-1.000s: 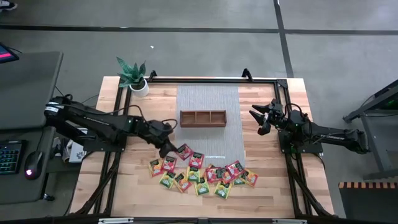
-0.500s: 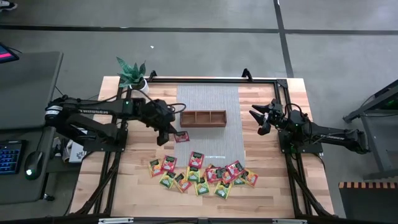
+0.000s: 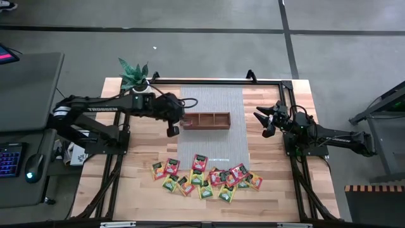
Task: Pick & Place Tea
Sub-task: Put the red tea bag into the left section of the wooden organizer
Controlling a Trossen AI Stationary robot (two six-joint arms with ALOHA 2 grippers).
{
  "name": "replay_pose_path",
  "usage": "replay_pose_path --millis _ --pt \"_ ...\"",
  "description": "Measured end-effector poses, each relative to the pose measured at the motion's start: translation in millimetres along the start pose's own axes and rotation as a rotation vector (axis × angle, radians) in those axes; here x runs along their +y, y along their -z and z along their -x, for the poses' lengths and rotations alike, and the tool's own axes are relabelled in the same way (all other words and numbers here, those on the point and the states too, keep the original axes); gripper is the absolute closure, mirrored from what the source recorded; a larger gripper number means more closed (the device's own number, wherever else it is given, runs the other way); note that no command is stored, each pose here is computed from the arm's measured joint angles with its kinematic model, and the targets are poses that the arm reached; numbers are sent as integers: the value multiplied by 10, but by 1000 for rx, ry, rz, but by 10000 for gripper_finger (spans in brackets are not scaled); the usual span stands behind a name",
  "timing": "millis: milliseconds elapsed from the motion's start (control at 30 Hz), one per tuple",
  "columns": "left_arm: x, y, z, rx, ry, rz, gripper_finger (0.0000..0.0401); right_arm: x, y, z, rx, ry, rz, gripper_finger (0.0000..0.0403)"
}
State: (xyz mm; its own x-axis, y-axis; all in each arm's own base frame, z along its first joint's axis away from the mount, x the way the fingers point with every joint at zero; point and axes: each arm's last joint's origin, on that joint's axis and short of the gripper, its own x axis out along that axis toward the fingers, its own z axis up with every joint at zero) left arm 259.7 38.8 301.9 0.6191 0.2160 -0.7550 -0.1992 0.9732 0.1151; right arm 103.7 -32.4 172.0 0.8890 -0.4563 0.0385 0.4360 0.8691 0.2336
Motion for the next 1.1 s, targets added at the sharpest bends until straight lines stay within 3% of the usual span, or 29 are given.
replay_pose_path --millis 367,633,1000,1100 --pt "34 -75 -250 -9 -106 12 401 0 0 0 0 0 0 237" --pt "114 -119 -270 -53 -180 63 401 0 0 0 0 0 0 237" --pt "122 -124 -276 -63 -131 135 401 0 0 0 0 0 0 238" --pt "89 -124 -458 -29 -81 160 401 0 0 0 0 0 0 238"
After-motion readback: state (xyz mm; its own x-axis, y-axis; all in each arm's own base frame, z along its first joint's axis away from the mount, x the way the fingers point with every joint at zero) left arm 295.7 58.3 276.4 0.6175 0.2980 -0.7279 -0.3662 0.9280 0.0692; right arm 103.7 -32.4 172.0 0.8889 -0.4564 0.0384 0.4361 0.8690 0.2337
